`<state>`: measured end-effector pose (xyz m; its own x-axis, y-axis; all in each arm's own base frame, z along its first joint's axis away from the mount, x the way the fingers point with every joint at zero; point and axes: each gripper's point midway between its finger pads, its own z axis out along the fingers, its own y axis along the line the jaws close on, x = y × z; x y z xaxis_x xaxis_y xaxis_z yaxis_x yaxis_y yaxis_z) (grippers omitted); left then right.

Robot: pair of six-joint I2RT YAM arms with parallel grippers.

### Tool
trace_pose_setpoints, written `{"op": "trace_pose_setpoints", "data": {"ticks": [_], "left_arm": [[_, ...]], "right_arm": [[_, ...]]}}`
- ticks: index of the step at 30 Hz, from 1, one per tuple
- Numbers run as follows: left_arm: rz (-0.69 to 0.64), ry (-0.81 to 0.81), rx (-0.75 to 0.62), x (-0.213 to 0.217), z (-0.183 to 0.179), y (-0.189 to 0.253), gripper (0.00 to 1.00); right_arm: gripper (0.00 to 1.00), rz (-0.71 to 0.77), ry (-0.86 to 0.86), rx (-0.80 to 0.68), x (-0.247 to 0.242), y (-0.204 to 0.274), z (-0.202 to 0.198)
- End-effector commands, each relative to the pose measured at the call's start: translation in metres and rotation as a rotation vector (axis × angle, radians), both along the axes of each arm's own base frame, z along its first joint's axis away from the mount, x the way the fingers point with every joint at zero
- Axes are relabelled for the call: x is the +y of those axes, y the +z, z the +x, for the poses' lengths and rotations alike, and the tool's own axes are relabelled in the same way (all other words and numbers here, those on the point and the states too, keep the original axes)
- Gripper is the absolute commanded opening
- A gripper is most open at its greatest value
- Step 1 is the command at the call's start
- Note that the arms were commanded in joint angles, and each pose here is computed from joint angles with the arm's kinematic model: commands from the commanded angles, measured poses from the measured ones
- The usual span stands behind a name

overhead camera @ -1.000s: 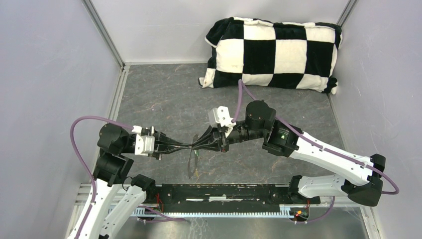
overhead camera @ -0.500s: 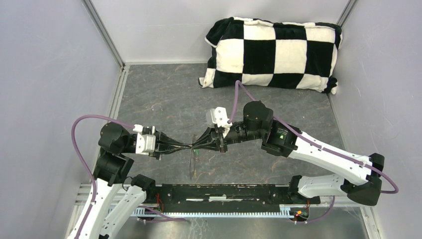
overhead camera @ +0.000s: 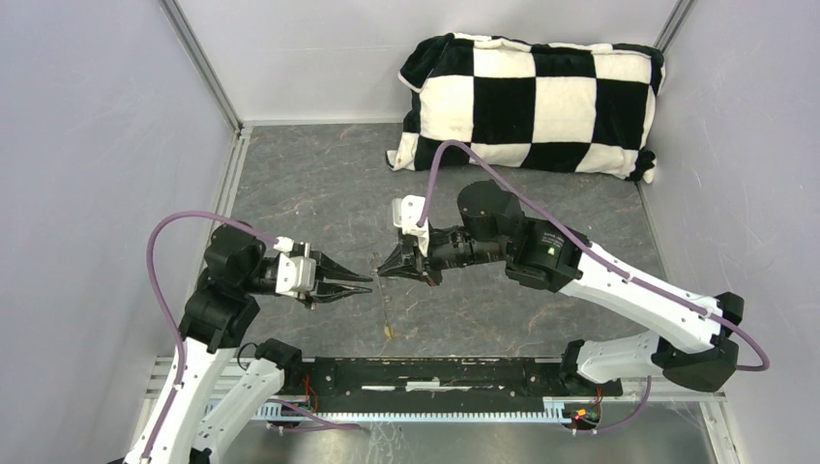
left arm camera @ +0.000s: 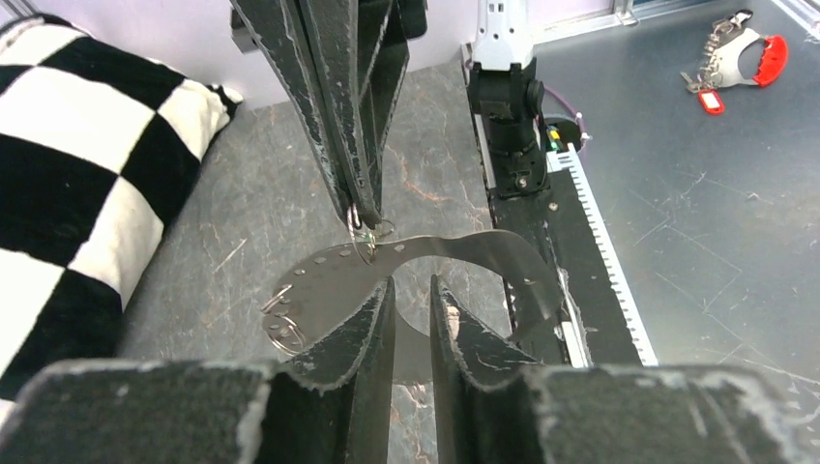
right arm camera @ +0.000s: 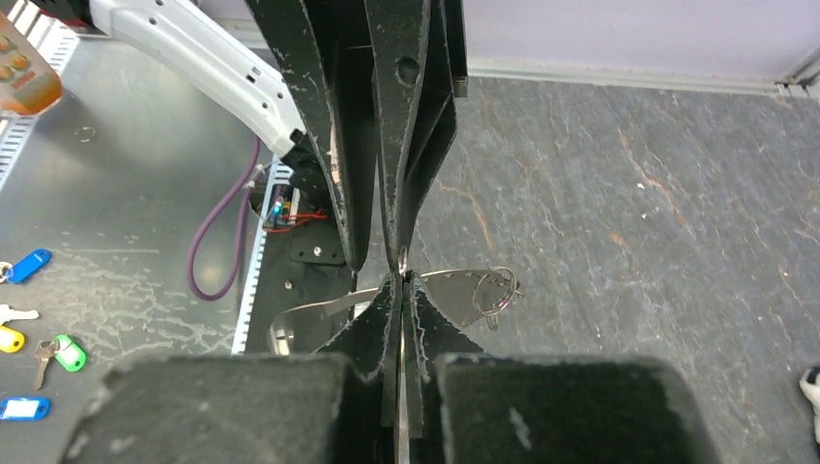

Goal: Put the keys on the keyring
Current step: Adjust the key on the keyring.

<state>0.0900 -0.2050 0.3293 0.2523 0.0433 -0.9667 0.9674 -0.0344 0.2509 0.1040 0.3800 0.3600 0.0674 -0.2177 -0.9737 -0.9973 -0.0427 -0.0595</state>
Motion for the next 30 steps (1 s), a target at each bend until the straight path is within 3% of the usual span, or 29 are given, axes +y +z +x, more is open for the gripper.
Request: {"op": "trace_pose_setpoints", "data": {"ticks": [1, 14, 22, 30], "left_arm": [[0.04, 0.007, -0.033, 0.0, 0.007, -0.004, 0.26], [0.083, 0.064, -0.023, 0.002, 0.021, -0.013, 0.25], [0.124, 0.131, -0.047, 0.008, 0.028, -0.02, 0.35], [0.079, 0.092, -0.096, 0.003, 0.027, -0.004, 0.34]], "right_arm": [[0.01, -0.091, -0.026, -0.023, -0.004, 0.002, 0.008], [0.01, -0.244, 0.008, 0.008, 0.01, -0.009, 0.013], [0.01, -0.243, -0.01, 0.009, 0.007, -0.007, 0.014], [0.01, -0.237, 0.008, 0.022, 0.012, -0.009, 0.011]]}}
